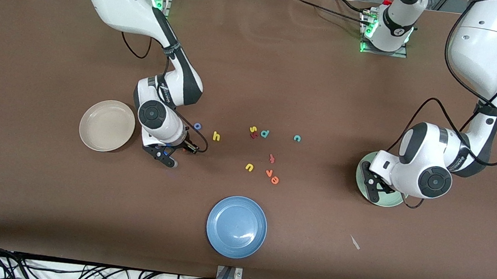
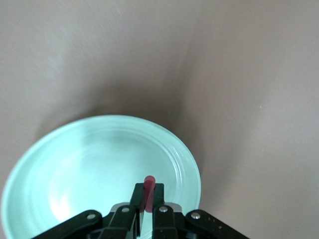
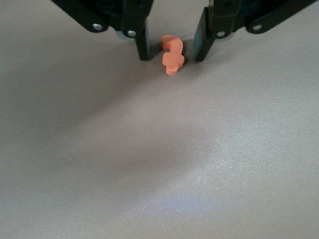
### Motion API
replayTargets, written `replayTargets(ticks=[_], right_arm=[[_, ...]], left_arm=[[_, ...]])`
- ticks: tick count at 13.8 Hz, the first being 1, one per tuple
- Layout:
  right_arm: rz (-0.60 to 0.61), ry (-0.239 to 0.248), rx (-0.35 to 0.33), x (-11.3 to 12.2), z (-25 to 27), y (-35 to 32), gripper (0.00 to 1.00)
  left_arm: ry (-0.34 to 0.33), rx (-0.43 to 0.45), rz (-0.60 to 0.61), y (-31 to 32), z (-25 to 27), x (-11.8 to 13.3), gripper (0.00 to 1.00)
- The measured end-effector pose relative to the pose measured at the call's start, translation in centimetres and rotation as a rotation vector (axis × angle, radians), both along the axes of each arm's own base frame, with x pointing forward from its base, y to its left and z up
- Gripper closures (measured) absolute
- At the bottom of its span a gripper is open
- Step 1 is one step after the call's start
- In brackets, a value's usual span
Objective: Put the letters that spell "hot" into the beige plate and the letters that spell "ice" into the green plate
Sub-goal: 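Drop the pink stick on the green plate while the right gripper lifts the t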
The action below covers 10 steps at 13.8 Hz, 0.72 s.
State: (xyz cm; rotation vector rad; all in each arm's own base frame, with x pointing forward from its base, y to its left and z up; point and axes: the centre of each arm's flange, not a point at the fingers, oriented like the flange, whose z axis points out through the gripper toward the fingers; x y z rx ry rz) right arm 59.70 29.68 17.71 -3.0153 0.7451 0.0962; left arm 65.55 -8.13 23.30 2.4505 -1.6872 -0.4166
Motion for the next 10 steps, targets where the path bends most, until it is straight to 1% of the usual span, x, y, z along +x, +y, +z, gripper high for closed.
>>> replayTargets(ticks=[1, 2, 3, 5, 6, 7, 8, 10], right_arm=[[0.001, -0.007, 0.002, -0.2, 0.0, -0.1, 0.59], [0.001, -0.009, 0.002, -0.3, 0.1, -0.3, 0.64], [0.003, -0.013, 0.003, -0.4, 0.0, -0.3, 0.64], [0.006, -0.014, 0.003, -0.4, 0.1, -0.4, 0.69], [0.007, -0.014, 0.003, -0.4, 0.1, -0.4, 0.69], [0.007, -0.013, 0.002, -0.4, 0.1, -0.5, 0.75], [0.007, -0.014, 0.002, -0.5, 0.1, -0.5, 0.81], [0.008, -0.014, 0.003, -0.5, 0.1, -0.5, 0.81]], left_arm=[[0.006, 0.000, -0.001, -0.1, -0.2, -0.2, 0.93], [0.008, -0.001, -0.004, -0.2, -0.3, -0.3, 0.86], [0.005, -0.004, -0.007, -0.4, -0.2, -0.2, 0.78], [-0.012, -0.017, -0.021, -1.6, 0.6, -0.1, 0.55], [-0.023, -0.024, -0.026, -2.5, 1.2, 0.0, 0.46], [-0.035, -0.025, -0.018, -3.7, 1.9, 0.1, 0.34], [-0.048, -0.017, 0.007, -5.1, 2.5, 0.0, 0.25], [-0.069, 0.021, 0.107, -8.7, 3.4, -0.6, 0.02]])
